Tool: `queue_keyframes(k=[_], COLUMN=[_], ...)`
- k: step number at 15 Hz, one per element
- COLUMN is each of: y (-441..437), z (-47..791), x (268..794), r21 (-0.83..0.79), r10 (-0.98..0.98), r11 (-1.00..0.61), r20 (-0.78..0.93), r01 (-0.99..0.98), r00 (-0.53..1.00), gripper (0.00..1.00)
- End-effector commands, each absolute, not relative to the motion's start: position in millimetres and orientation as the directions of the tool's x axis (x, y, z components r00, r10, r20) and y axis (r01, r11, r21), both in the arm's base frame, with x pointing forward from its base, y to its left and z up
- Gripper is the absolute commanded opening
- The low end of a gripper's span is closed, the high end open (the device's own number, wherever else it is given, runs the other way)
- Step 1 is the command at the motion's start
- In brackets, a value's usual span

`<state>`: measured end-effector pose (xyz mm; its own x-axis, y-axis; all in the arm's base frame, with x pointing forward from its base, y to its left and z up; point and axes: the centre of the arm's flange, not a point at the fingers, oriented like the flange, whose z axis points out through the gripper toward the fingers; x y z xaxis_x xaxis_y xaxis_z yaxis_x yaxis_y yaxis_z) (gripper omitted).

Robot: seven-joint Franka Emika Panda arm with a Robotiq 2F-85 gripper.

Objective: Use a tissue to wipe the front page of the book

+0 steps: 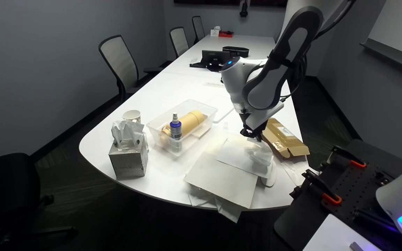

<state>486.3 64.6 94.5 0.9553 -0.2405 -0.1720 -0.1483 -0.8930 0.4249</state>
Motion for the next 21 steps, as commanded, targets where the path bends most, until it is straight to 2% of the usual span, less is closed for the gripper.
queue_keyframes(k=[1, 8, 16, 21], y=[68, 93, 155, 180], z=[101, 84, 71, 73], x=[512, 557, 583, 584], r21=[0.471, 0.437, 0.270, 0.144], r10=[-0.266, -0.182, -0.012, 0.101], r11=[-0.863, -0.890, -0.963, -0.984], r20=[-0.120, -0.071, -0.001, -0.047], r01=[-0.181, -0.133, -0.012, 0.107], r00=[0.956, 0.981, 1.000, 0.994], gripper=[0.00, 0.00, 0.00, 0.00])
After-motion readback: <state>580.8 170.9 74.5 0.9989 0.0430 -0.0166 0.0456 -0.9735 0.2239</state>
